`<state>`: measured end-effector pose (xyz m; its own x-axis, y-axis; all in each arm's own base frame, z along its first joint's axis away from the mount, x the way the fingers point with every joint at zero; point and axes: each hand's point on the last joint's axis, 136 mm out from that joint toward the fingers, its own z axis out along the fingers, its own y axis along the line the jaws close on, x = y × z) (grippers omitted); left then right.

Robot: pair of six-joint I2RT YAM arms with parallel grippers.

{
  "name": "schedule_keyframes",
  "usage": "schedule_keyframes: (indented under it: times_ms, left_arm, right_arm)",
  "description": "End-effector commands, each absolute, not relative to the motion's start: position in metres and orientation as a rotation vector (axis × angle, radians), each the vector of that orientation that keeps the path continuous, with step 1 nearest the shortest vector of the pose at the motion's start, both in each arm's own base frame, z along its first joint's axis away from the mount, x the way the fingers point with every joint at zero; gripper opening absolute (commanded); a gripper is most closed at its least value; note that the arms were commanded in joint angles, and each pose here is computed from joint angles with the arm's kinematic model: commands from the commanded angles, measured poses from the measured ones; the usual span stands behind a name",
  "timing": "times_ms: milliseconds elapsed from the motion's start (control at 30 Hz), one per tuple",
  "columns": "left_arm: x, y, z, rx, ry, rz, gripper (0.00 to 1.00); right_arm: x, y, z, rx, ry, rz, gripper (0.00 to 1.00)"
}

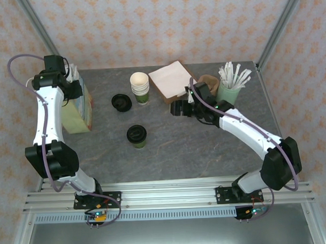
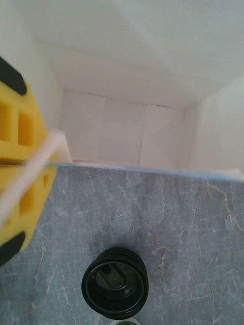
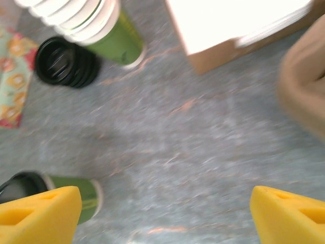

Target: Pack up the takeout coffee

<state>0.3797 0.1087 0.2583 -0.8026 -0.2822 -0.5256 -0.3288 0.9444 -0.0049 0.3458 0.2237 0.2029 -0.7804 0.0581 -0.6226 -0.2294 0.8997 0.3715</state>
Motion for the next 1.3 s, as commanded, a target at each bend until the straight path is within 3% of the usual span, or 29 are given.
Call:
schedule_keyframes:
  times_ms: [0, 233, 433, 567, 733, 933, 1267]
  left_arm:
    - [0.368, 0.11, 0.295, -0.462, 2.464, 0.124, 0.02]
    - [0.335, 0.082, 0.386, -0.393, 2.207, 0.16, 0.0]
    - [0.299, 0.019, 0.467, -0.231, 1.952, -0.004, 0.0]
    - [0.288, -0.038, 0.494, -0.075, 1.878, -0.191, 0.0]
    - [0.287, -0.121, 0.488, 0.172, 1.916, -0.289, 0.0]
    - [0.277, -0.213, 0.454, 0.462, 2.003, -0.227, 0.0]
    - [0.27, -0.287, 0.362, 0.689, 2.214, -0.088, 0.0]
  right_arm:
    - [0.36, 0.184, 0.215, -0.098, 2.371, 0.333, 0.87]
    - [0.366, 0.161, 0.221, -0.048, 2.361, 0.237, 0.87]
    - [0.366, 0.144, 0.227, -0.016, 2.356, 0.184, 0.87]
    - [0.367, 0.132, 0.233, 0.016, 2.352, 0.161, 0.87]
    - [0.366, 0.113, 0.244, 0.09, 2.339, 0.153, 0.87]
    - [0.356, 0.091, 0.252, 0.175, 2.331, 0.133, 0.87]
    - [0.338, 0.051, 0.267, 0.295, 2.273, 0.07, 0.88]
